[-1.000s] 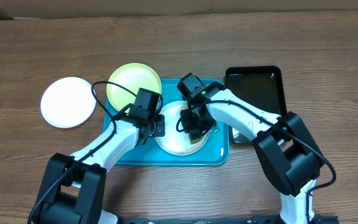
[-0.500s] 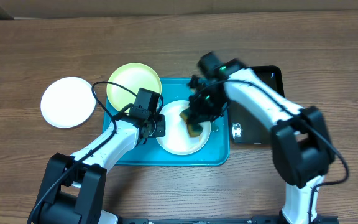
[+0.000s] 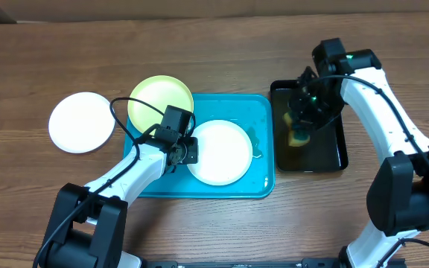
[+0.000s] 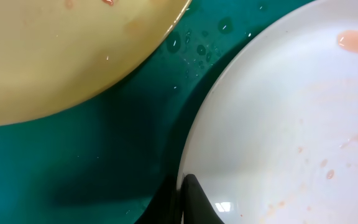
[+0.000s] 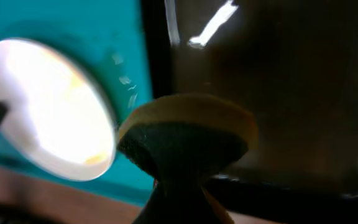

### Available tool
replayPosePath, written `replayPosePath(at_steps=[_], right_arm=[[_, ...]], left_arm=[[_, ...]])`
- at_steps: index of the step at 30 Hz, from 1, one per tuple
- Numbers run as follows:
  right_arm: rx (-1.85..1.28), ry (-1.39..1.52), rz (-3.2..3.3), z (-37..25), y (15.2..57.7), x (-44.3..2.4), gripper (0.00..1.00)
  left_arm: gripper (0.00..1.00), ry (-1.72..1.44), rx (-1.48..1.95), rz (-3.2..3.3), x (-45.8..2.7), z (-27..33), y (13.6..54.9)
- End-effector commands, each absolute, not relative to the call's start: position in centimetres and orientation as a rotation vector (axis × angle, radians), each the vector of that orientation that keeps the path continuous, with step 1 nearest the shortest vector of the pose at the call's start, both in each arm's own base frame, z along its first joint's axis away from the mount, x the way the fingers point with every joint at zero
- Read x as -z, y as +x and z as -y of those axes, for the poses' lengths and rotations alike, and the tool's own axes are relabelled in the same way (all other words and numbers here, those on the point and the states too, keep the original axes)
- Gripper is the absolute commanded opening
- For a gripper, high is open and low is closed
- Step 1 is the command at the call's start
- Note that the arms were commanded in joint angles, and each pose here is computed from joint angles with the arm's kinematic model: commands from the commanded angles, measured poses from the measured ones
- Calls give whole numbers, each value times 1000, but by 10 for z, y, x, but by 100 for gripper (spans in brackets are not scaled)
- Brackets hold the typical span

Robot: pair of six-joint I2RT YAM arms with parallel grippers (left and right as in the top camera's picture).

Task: Clean dirty plates on tray and stack at the side
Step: 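Return the sponge to the black tray and raise the right arm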

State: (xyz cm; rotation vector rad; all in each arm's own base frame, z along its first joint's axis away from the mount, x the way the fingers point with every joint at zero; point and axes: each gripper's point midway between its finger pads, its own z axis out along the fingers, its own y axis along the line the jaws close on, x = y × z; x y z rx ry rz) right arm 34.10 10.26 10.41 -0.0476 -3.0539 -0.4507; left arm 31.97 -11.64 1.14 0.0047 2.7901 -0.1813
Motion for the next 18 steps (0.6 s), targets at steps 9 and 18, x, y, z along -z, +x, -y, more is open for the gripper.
replayPosePath(at_steps=[9,18], right_arm=[[271,-54,3136,-76,333,-25,5],[276,-53,3145,-77,335,-27,50]], left_arm=[[4,13,179,-2787,-12,119,323],[4,13,180,-2787,-12,119,323]])
